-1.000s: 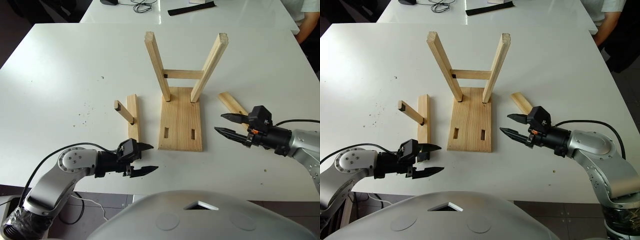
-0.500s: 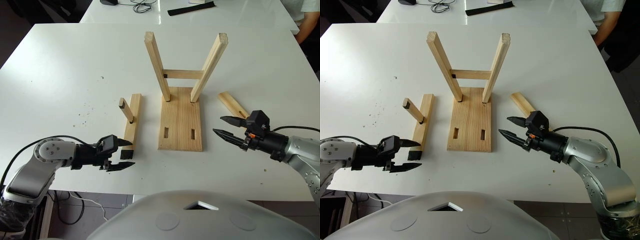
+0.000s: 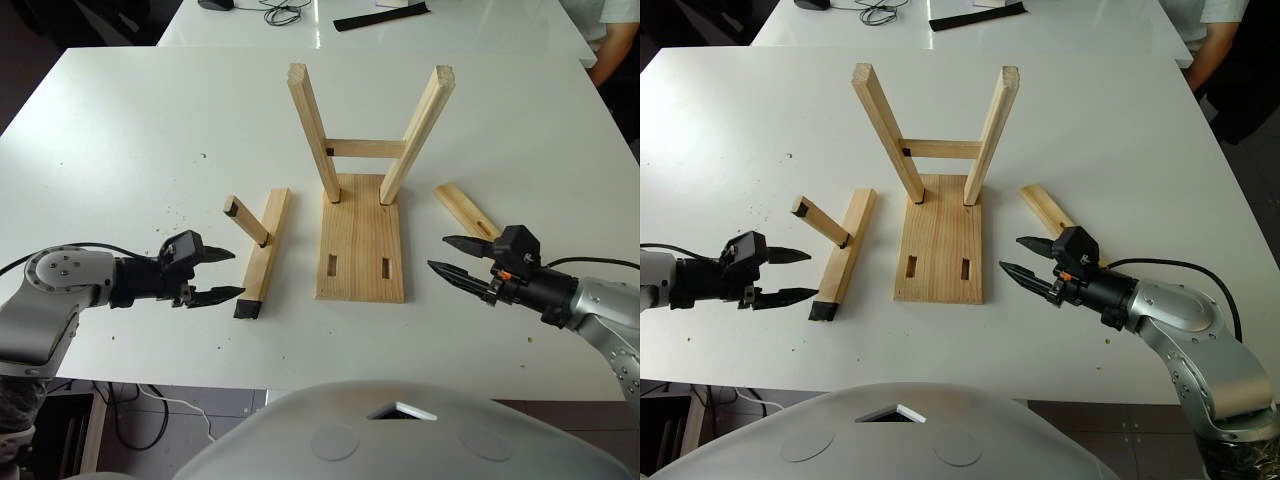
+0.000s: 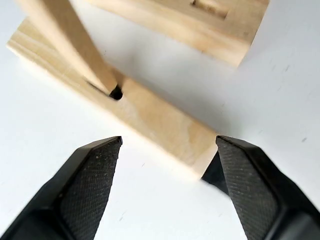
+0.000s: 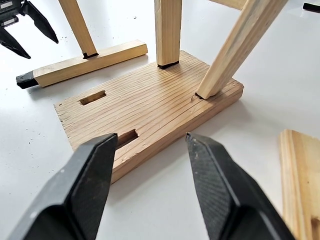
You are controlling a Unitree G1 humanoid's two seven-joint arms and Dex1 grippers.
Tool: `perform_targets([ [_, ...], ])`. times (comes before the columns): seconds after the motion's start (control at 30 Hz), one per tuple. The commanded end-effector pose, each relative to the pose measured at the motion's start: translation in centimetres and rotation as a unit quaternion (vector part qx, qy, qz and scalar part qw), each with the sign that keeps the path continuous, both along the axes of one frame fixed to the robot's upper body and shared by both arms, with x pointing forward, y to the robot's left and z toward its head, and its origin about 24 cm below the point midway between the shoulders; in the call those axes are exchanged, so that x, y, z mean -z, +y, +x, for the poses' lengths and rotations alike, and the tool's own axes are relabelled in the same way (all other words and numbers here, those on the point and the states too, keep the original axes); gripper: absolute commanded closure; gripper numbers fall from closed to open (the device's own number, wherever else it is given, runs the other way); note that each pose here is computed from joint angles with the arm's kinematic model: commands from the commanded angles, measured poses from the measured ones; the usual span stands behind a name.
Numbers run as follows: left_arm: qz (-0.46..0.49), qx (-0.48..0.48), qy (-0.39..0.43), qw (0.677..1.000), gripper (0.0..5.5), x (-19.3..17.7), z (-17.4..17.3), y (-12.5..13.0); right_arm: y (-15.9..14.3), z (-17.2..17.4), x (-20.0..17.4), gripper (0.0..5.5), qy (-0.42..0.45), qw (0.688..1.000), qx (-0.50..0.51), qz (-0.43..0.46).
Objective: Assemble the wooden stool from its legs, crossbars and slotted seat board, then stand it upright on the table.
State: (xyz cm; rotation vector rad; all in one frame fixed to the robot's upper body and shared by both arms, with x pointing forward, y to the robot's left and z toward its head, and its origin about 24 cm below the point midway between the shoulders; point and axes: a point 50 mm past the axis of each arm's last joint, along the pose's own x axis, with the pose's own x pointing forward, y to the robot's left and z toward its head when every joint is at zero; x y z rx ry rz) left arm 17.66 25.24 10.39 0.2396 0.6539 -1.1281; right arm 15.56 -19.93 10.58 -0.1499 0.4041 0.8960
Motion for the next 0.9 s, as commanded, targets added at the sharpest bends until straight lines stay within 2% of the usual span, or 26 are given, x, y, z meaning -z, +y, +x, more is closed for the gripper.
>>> perform_targets([
  [0.03, -0.045, -0.060, 0.032, 0.997, 1.77, -1.6, 0.2, 0.0, 0.0, -0.6, -0.2, 2.96, -0.005, 1.000, 0.013, -0.001],
  [0.2, 0.002, -0.131, 0.045, 0.990, 0.98, -1.4, 0.2, -0.5, -0.2, -1.7, -0.5, 2.96, -0.011, 0.999, 0.048, 0.005],
  [0.33, 0.013, -0.123, 0.072, 0.990, 0.98, -0.9, -1.0, -2.1, 0.0, -2.0, -0.4, 2.96, -0.017, 0.997, 0.070, 0.012],
  [0.67, 0.052, -0.182, 0.045, 0.981, 0.98, 0.7, -0.8, -2.7, 0.3, -2.1, -0.6, 2.96, -0.025, 0.996, 0.081, 0.013],
  [0.9, 0.047, -0.199, 0.075, 0.976, 0.98, 2.0, -2.0, -3.6, 0.4, -2.1, -0.4, 2.96, -0.025, 0.997, 0.078, 0.012],
])
